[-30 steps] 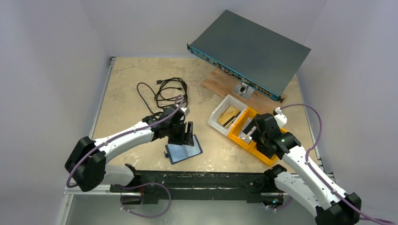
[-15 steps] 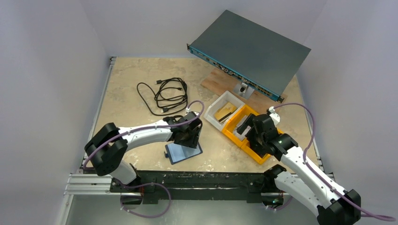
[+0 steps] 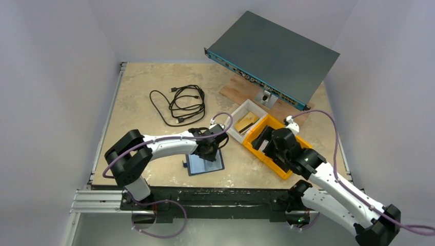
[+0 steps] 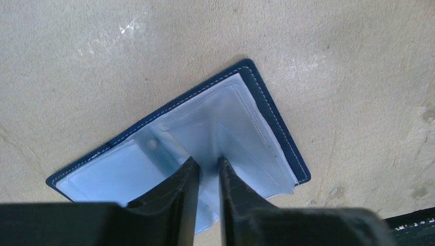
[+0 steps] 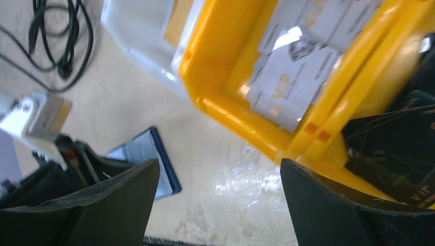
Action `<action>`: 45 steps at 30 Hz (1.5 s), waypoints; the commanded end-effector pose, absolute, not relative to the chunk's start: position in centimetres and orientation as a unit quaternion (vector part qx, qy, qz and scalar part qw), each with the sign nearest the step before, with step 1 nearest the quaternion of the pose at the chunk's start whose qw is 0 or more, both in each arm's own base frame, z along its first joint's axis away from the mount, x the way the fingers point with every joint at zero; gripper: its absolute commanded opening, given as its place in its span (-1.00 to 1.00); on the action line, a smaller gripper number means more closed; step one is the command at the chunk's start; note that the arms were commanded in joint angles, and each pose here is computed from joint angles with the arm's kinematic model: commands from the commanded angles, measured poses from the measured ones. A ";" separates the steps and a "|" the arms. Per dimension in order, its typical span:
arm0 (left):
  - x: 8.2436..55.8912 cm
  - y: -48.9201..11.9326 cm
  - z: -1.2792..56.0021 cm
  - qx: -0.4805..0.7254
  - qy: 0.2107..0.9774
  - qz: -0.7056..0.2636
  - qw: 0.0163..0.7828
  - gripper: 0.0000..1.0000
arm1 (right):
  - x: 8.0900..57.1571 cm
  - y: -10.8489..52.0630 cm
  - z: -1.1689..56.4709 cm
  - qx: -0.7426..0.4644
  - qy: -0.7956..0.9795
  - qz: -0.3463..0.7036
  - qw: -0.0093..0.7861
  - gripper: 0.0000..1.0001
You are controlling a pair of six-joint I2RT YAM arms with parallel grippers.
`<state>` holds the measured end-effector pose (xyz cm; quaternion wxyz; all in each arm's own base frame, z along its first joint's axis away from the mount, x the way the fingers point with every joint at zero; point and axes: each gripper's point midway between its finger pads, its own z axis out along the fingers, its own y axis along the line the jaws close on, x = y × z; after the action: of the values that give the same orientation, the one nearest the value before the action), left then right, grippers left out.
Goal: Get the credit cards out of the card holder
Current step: Remove the credit card from the card holder.
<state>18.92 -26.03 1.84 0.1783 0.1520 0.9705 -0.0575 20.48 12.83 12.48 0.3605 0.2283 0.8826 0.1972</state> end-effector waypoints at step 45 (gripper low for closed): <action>18.4 -27.6 6.0 0.085 0.914 -0.358 0.168 -0.73 | 20.9 33.2 4.6 0.018 0.931 0.284 0.230 -0.56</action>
<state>17.70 -26.71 4.17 0.1466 0.0850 0.9301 -0.3260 20.22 31.23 2.83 0.2201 0.0342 0.9427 0.2483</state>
